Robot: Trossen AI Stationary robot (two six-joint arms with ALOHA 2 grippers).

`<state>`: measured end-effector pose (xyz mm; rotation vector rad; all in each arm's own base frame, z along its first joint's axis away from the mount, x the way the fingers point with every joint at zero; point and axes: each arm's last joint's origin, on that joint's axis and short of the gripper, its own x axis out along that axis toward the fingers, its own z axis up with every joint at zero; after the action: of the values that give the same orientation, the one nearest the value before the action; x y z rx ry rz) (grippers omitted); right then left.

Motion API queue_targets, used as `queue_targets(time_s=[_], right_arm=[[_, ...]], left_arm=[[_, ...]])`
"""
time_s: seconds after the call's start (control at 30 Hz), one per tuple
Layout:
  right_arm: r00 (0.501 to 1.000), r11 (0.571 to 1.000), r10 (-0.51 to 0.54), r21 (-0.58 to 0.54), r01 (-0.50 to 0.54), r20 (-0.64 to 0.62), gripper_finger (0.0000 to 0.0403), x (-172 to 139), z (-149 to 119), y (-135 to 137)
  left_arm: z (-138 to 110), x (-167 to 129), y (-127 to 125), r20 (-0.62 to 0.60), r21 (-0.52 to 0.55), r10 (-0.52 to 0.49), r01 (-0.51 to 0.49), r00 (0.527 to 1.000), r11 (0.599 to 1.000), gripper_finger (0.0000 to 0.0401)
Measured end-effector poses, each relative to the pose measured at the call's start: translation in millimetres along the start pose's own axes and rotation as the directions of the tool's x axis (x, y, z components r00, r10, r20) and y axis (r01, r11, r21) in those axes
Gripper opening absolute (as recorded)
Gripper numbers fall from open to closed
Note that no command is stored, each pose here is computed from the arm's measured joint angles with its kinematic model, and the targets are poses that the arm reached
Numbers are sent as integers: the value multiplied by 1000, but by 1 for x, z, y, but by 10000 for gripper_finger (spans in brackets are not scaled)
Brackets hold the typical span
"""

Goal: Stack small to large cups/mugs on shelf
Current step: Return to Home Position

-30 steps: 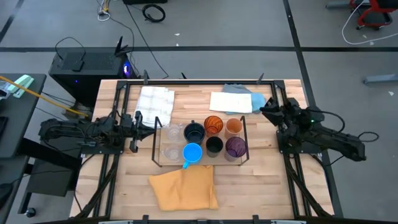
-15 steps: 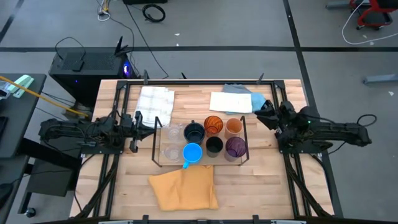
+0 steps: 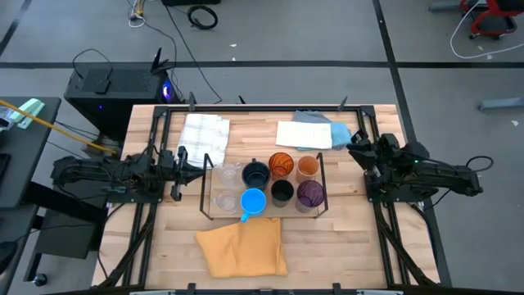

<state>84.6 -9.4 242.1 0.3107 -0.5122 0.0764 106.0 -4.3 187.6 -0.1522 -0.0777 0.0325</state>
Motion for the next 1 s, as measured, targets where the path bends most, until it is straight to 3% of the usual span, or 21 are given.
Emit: queue_targets(time_s=[0.23, 0.53, 0.77, 1.0], right_arm=[[1000, 1000, 11, -12, -11, 23, 93, -9, 4, 3], [985, 999, -52, -9, 52, -166, 89, -10, -14, -4], [975, 994, -82, -83, 66, -207, 70, -11, -18, -6], [971, 995, -91, -66, 77, -223, 51, -14, -32, -11]], left_arm=[[0, 0, 0, 0, 0, 0, 0, 1000, 1000, 30], [0, 0, 0, -1, 0, 0, 0, 1000, 1000, 21], [0, 0, 0, -1, 0, 0, 0, 1000, 1000, 33], [0, 0, 0, -1, 0, 0, 0, 1000, 1000, 33]])
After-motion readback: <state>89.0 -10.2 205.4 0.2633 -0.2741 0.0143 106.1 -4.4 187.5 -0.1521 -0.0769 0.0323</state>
